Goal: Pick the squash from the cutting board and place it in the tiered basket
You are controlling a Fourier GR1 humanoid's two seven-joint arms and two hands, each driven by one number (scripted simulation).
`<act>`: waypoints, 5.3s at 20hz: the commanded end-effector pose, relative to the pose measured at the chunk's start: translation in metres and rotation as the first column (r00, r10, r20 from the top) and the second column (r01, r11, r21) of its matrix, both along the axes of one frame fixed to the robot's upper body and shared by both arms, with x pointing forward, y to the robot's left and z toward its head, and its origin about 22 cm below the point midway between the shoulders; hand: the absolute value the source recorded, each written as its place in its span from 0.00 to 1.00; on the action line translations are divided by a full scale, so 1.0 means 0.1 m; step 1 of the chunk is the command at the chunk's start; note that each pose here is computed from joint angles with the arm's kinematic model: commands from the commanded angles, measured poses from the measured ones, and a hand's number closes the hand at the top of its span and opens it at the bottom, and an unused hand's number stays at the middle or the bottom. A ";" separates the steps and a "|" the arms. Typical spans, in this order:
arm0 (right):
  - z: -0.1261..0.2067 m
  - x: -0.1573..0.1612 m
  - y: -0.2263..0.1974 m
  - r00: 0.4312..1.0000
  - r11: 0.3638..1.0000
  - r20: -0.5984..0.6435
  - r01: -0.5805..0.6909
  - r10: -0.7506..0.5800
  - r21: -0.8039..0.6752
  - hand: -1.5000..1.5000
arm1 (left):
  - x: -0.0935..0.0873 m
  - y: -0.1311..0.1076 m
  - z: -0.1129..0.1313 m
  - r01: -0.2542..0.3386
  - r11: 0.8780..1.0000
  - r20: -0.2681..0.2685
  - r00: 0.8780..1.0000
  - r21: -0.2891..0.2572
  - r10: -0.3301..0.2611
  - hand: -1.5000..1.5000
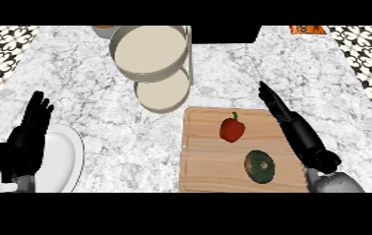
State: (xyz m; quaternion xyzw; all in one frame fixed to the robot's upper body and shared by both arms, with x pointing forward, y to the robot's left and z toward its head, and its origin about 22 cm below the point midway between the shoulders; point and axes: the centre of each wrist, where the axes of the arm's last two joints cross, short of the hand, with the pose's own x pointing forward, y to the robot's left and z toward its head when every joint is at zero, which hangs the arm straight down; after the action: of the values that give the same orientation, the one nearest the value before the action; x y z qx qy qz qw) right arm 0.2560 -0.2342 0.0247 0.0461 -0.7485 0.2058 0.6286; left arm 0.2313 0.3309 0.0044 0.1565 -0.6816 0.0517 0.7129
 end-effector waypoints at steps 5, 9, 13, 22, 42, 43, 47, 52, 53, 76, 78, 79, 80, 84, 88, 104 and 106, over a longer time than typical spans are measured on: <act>-0.13 0.04 0.64 0.998 0.994 -0.070 0.015 -0.008 0.106 0.00 | 0.24 -0.69 0.00 0.353 0.936 0.043 0.935 -0.002 -0.352 0.50; -0.38 -0.19 1.10 0.982 0.987 -0.164 0.109 -0.089 0.118 0.00 | 0.29 -0.95 -0.13 0.468 0.882 0.005 0.883 -0.049 -0.469 0.50; -0.31 -0.07 1.16 0.996 0.984 0.043 0.072 -0.080 0.165 0.00 | 0.21 -0.94 -0.20 0.463 0.885 0.001 0.886 -0.058 -0.463 0.50; 0.38 -0.26 0.31 0.983 0.849 0.181 0.127 -0.037 -0.513 0.00 | 0.21 -0.90 -0.34 0.432 0.900 -0.038 0.900 -0.061 -0.434 0.50; 1.20 -1.15 0.84 0.994 0.299 -0.088 -0.064 -0.066 -0.952 0.00 | 0.33 -0.85 -0.26 0.465 0.885 -0.002 0.885 -0.032 -0.466 0.50; 1.31 -1.17 0.72 0.995 0.334 -0.051 -0.021 -0.081 -0.942 0.00 | 0.32 -0.88 -0.44 0.452 0.890 -0.002 0.891 -0.061 -0.453 0.50; 1.16 -1.02 0.80 0.989 0.222 0.004 0.037 -0.148 -0.974 0.00 | 0.39 -0.88 -0.18 0.468 0.881 0.003 0.883 -0.064 -0.469 0.50; 0.90 -0.97 0.84 0.972 0.194 -0.064 -0.019 -0.227 -0.981 0.00 | 0.30 -0.96 -0.22 0.468 0.880 -0.024 0.882 -0.077 -0.471 0.50; 0.76 -0.90 0.94 0.975 0.211 -0.073 -0.028 -0.209 -0.977 0.00 | 0.20 -0.92 -0.28 0.468 0.881 -0.004 0.883 -0.064 -0.469 0.50; -0.15 -0.60 0.47 0.953 0.256 -0.152 -0.084 -0.261 -0.963 0.00 | 0.42 -1.03 -0.23 0.463 0.884 -0.007 0.885 -0.060 -0.465 0.50; -0.13 -0.68 0.43 0.957 0.254 -0.145 -0.080 -0.251 -0.964 0.00 | 0.43 -1.03 -0.18 0.473 0.879 0.005 0.881 -0.063 -0.473 0.50; -0.14 -0.52 0.51 0.960 0.257 -0.150 -0.086 -0.238 -0.962 0.00 | 0.50 -0.97 -0.33 0.464 0.883 -0.013 0.885 -0.063 -0.466 0.50; -0.19 -0.57 0.60 0.960 0.258 -0.141 -0.076 -0.241 -0.963 0.00 | 0.27 -1.03 -0.45 0.468 0.881 -0.001 0.883 -0.070 -0.469 0.50; -0.16 -0.54 0.34 0.966 0.311 -0.135 -0.061 -0.222 -0.949 1.00 | 0.32 -0.91 -0.46 0.467 0.882 -0.002 0.884 -0.067 -0.468 0.50; -0.34 -0.59 0.39 0.990 0.392 -0.041 0.016 -0.137 -0.920 1.00 | 0.29 -0.97 -0.35 0.471 0.879 -0.010 0.881 -0.071 -0.473 0.50; 0.31 0.89 -0.91 0.963 0.330 0.016 0.108 -0.270 -0.938 1.00 | 0.39 -1.15 -0.21 0.500 0.863 0.016 0.866 -0.067 -0.500 0.50; 0.41 1.02 -1.00 0.966 0.327 0.076 0.157 -0.247 -0.932 1.00 | 0.49 -1.01 -0.21 0.487 0.871 -0.004 0.873 -0.073 -0.488 0.50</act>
State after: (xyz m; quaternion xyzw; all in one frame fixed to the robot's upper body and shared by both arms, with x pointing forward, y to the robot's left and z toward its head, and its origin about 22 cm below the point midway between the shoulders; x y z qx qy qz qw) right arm 0.3240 -0.3053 0.0355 -0.3874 -0.4588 0.5284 0.6002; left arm 0.2709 0.2300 -0.0224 -0.0430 -0.6931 -0.1112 0.7109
